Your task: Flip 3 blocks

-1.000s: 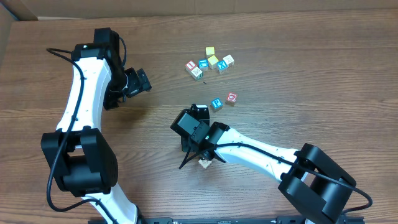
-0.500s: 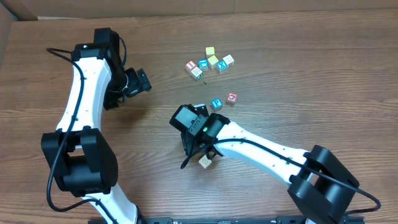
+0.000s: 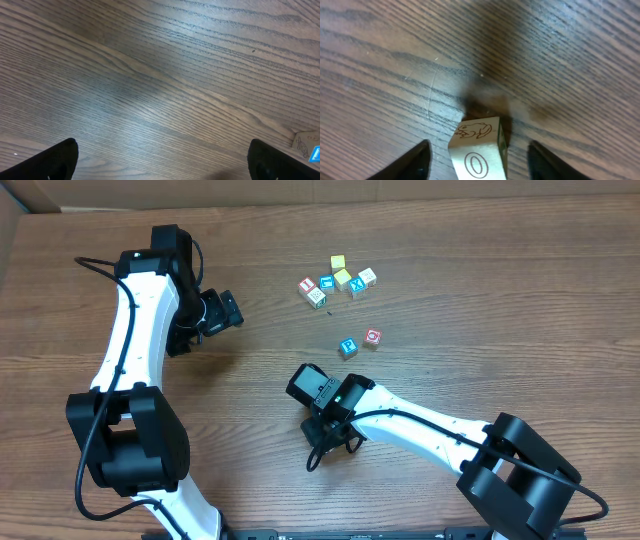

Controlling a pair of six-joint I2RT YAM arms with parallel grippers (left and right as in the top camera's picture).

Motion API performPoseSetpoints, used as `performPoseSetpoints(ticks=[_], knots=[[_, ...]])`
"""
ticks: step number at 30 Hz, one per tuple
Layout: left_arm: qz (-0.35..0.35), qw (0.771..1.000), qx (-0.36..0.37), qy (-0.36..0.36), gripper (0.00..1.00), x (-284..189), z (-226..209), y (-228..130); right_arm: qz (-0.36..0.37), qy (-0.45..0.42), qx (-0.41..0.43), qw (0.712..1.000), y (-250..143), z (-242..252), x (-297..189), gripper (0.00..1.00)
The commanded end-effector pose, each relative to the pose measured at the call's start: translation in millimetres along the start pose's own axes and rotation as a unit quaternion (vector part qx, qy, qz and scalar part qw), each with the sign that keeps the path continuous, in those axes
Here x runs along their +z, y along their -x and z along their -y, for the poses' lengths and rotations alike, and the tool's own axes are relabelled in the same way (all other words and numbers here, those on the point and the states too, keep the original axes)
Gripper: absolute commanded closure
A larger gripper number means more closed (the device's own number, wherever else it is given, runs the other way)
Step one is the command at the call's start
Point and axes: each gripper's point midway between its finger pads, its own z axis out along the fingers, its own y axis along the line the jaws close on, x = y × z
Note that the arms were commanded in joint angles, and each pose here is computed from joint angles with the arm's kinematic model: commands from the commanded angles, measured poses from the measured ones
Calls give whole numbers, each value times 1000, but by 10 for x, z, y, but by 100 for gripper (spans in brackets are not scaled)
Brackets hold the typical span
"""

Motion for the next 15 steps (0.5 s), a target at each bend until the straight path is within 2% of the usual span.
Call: performPoseSetpoints(ticks=[1, 7, 15], knots=[[20, 1000, 8, -3, 0, -120, 18, 55, 6, 18, -5, 1000, 8, -59, -68, 44], [20, 1000, 8, -3, 0, -120, 18, 55, -1, 25, 4, 1000, -22, -82, -69, 48], [20, 1000, 8, -3, 0, -120, 18, 55, -14, 22, 15, 1000, -90, -60, -54, 46]])
